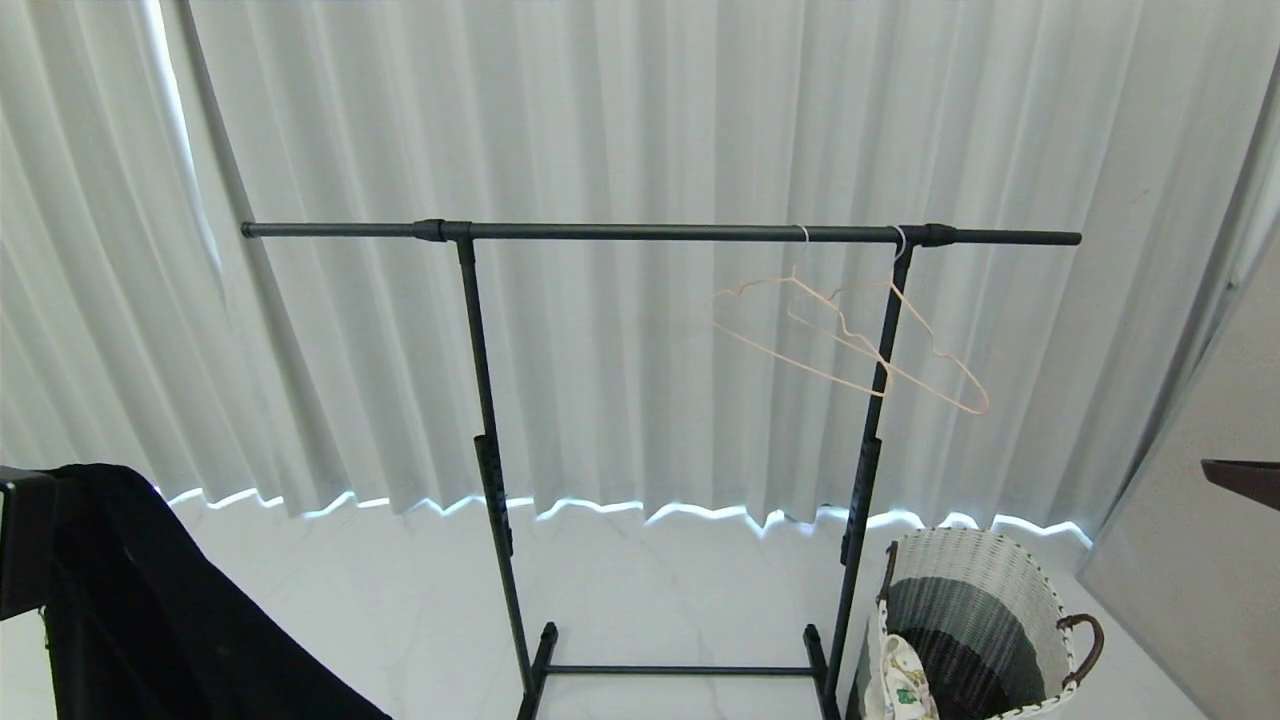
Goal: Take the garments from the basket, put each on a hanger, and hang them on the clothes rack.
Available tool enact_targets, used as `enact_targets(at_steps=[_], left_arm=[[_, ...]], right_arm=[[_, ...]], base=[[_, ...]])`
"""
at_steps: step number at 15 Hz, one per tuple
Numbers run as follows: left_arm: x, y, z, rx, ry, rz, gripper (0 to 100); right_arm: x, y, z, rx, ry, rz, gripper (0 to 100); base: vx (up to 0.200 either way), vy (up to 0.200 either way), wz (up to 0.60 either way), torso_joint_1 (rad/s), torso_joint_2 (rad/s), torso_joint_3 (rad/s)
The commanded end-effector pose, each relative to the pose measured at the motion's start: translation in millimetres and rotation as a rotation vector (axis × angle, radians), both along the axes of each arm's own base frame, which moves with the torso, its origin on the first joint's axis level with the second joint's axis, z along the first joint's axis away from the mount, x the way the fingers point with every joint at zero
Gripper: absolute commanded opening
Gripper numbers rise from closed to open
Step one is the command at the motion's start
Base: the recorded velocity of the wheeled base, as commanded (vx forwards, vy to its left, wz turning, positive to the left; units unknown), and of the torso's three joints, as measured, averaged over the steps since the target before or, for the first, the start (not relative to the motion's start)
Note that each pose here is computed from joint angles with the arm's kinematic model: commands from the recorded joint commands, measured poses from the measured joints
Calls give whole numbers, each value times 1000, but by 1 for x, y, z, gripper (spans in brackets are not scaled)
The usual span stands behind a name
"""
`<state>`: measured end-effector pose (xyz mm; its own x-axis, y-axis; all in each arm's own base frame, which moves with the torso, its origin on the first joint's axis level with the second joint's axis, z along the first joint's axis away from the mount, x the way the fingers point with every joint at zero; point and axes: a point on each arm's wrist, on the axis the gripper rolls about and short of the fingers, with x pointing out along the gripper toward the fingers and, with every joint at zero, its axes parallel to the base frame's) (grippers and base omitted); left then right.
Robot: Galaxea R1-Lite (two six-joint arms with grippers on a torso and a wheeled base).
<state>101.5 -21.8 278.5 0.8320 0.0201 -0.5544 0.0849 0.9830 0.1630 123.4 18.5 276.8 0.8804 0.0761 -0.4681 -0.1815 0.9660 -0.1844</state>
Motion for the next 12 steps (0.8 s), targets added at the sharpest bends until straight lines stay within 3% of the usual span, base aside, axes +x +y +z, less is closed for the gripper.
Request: enact_targets(at_steps=[1,4,9,12], left_arm=[[-1,0,-1,1,2,0,0],[-5,1,-3,0,-1,0,0],[-11,3,-7,2,-1,-1,0],[-13,3,-8,1,-1,-4,0]], right_arm=[[1,0,0,-4,2,4,100],[1,0,-2,-19,7,13,100],[2,1,-4,-21,16,15,100],[1,0,-4,-29,14,20,100]], base=[[0,0,0,237,-515,-286],[0,0,0,222,-487,-263],[0,0,0,44,-83,-47],[0,-200,0,2,-4,2]])
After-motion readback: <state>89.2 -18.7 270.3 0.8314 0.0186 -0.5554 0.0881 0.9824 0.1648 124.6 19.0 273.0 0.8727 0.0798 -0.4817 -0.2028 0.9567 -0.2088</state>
